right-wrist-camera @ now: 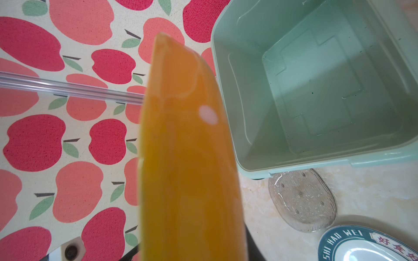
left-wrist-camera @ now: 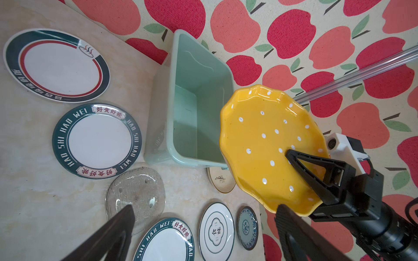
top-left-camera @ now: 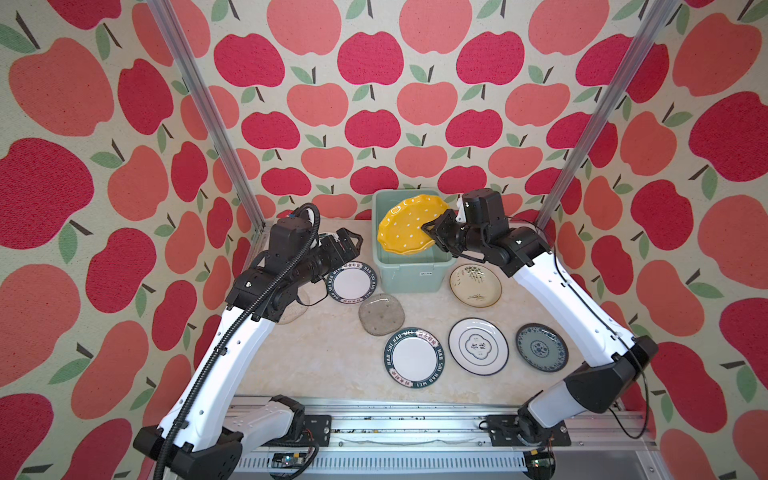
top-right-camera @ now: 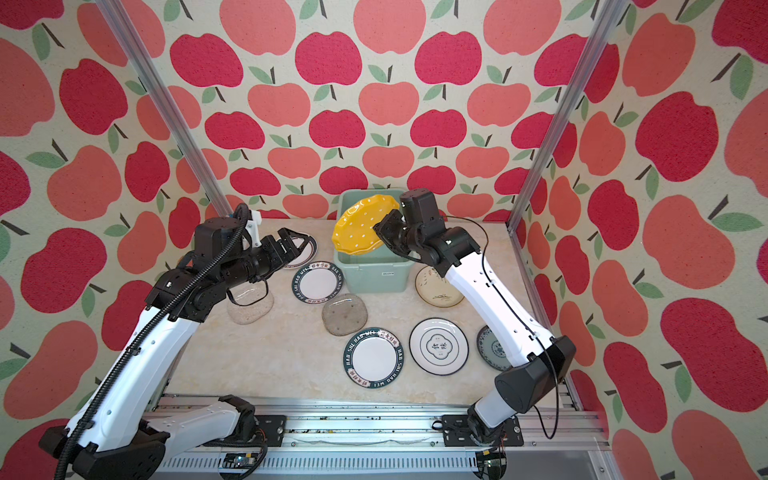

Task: Place the plates into the plastic bin on the countertop
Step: 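Lower the yellow plate into the green bin with the right gripper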

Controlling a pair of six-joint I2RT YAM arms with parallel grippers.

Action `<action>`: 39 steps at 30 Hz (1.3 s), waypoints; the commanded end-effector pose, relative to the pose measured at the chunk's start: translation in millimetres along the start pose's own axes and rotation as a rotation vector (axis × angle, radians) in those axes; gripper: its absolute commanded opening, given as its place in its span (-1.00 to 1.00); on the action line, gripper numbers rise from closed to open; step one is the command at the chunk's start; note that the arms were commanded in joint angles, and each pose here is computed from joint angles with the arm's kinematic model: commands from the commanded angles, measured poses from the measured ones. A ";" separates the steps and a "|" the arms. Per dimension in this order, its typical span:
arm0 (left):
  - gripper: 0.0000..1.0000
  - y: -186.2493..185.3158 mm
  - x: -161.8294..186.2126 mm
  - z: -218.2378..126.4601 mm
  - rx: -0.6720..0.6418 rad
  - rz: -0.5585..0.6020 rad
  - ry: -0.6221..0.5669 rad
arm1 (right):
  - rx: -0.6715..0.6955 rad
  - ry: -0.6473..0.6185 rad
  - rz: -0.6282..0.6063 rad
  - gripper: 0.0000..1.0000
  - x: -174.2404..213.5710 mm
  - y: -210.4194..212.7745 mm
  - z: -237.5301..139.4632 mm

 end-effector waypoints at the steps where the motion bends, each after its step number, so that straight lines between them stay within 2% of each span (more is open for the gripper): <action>1: 0.98 8.8 2.1 10.3 -0.051 0.018 0.007 | -0.186 -0.162 0.087 -0.85 -28.2 49.5 -2.0; 8: 0.98 19.6 5.9 27.4 -0.099 0.037 0.024 | -0.147 -0.252 0.139 -0.84 -50.9 41.8 41.4; 14: 0.98 26.4 17.2 47.4 -0.106 0.029 0.075 | -0.103 -0.269 0.109 -0.85 -61.3 37.1 78.1; 22: 0.98 33.2 20.9 55.8 -0.113 0.029 0.113 | -0.048 -0.335 0.071 -0.87 -90.5 19.0 115.6; 27: 0.98 39.4 25.8 62.3 -0.120 0.033 0.151 | -0.029 -0.323 0.106 -0.88 -98.2 0.6 147.3; 33: 0.98 49.1 31.7 73.5 -0.122 0.011 0.188 | -0.002 -0.266 0.077 -0.88 -93.2 -11.6 184.7; 39: 0.98 56.1 34.2 78.6 -0.135 0.013 0.216 | 0.051 -0.231 0.058 -0.88 -83.9 -37.9 203.1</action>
Point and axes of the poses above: each gripper's point midway between its finger pads, its own z axis out along the fingers, its own y axis along the line the jaws close on, x = y × z, the point moved 2 cm from there along -z, back along the fingers, and after that the axes turned 12 degrees about z, right-handed, at the moved point
